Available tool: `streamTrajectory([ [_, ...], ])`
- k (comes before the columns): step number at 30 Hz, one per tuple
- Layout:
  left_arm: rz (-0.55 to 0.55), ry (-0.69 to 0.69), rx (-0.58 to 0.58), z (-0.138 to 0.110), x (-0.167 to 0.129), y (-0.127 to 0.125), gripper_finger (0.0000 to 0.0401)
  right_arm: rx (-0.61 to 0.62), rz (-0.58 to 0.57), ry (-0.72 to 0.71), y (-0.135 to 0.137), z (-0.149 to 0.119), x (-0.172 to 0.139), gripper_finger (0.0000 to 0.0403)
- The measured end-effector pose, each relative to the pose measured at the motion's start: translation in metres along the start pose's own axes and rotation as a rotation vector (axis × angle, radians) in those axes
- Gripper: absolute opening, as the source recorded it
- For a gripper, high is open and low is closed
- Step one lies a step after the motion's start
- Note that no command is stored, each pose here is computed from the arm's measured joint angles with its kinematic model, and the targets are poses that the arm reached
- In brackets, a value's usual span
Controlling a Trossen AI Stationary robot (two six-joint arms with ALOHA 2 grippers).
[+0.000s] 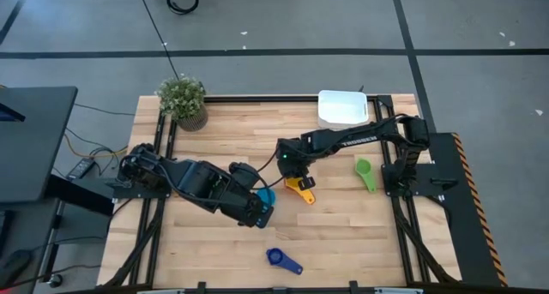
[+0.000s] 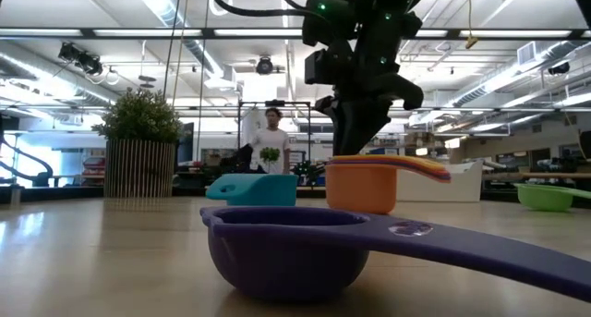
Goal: Nest measuring cups in basket
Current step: Remove the yellow measuring cup from the red measuring cup
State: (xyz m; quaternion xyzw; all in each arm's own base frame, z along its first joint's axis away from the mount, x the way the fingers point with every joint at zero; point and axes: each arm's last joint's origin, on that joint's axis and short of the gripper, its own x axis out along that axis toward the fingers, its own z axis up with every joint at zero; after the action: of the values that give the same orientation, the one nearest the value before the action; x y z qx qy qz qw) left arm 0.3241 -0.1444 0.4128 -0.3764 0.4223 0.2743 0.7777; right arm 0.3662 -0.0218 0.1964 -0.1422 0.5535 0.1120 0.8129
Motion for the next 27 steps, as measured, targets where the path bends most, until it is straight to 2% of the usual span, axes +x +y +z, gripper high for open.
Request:
streamTrajectory([
  [10, 0.001, -0.004, 0.002, 0.000, 0.000, 0.000, 0.0089, 0.020, -0.007, 0.003, -0.007, -0.003, 0.001, 0.0076],
  [20, 0.002, -0.006, 0.003, 0.000, 0.000, 0.000, 0.0089, 0.030, -0.010, 0.000, -0.011, -0.004, 0.001, 0.0041],
  [27, 0.002, -0.006, 0.003, 0.000, 0.000, 0.000, 0.0089, 0.030, -0.003, 0.006, -0.010, -0.005, 0.001, 0.0036],
])
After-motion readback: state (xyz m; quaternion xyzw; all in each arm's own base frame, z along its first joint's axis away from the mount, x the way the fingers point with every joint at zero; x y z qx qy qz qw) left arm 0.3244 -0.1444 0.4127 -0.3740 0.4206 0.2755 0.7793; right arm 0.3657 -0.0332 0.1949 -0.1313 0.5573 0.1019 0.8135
